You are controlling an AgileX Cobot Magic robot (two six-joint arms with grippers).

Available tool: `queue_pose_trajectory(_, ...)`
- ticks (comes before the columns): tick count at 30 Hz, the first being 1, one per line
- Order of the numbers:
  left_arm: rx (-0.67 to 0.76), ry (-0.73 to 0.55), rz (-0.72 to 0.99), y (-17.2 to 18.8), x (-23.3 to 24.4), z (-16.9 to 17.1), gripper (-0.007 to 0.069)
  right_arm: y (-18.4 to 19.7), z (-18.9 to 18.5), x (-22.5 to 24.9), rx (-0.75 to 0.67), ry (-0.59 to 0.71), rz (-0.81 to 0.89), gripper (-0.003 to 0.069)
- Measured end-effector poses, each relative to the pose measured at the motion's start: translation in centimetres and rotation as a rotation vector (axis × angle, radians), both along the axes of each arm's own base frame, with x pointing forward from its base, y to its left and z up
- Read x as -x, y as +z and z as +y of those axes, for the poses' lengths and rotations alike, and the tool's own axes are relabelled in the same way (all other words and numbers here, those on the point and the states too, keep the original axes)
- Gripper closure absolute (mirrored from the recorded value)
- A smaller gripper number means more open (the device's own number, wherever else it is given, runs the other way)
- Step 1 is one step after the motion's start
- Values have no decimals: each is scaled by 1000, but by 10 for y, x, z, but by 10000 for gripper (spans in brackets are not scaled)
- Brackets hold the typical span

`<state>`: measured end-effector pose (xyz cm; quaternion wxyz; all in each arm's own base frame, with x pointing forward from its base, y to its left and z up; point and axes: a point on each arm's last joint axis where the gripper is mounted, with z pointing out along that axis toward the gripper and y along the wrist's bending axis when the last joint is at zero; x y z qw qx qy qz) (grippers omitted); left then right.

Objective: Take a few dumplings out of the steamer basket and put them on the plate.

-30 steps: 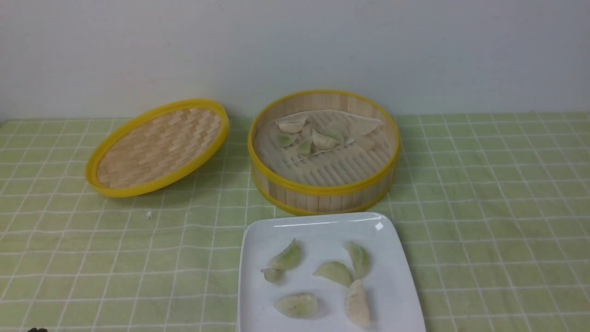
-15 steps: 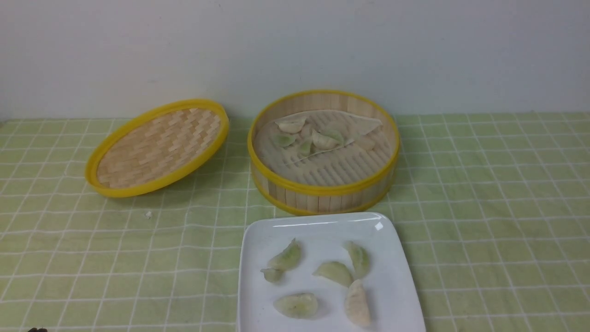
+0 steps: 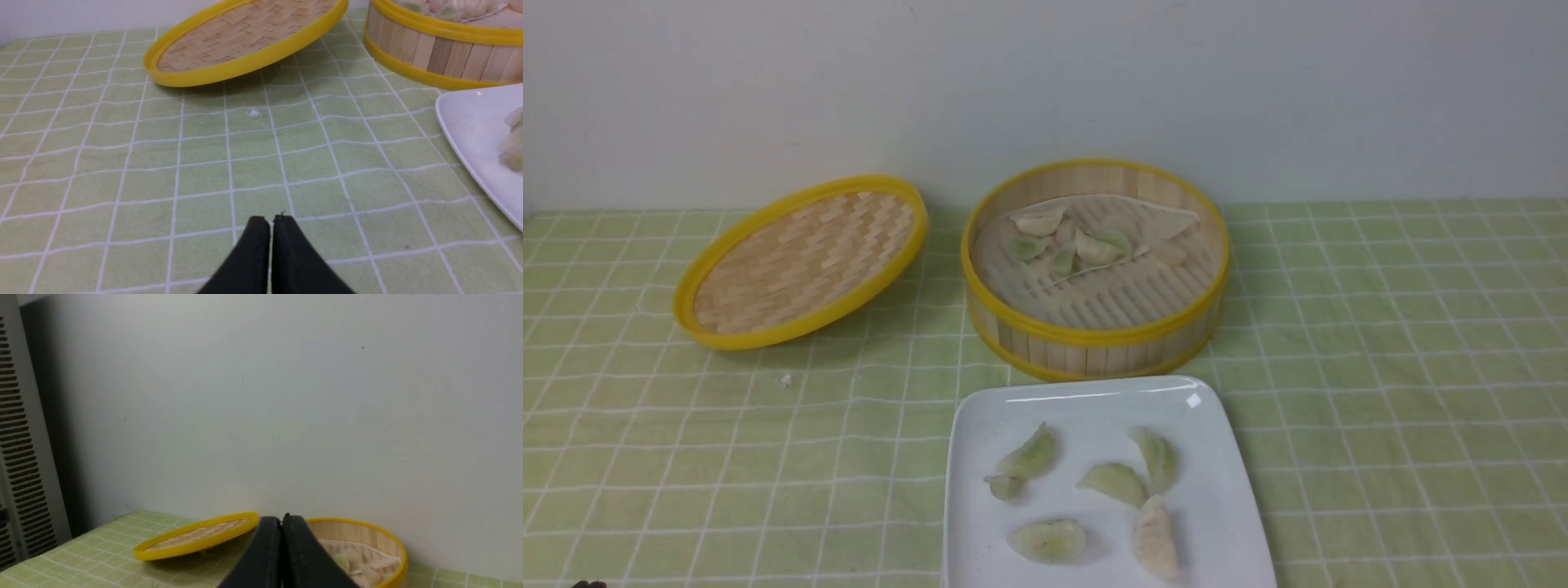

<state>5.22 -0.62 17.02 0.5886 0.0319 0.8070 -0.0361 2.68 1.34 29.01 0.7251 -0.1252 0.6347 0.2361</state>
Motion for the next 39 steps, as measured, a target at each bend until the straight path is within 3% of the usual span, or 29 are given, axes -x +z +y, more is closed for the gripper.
queue_pose_trajectory(9,0,1,1,0,0,0,631,-74,-6,-23,89,-349,239,673)
queue_pose_trajectory(14,1,1,2,0,0,0,631,-109,-12,-28,114,-456,363,673)
queue_pose_trajectory(39,1,1,2,0,0,0,631,-110,-13,-28,118,-476,362,673)
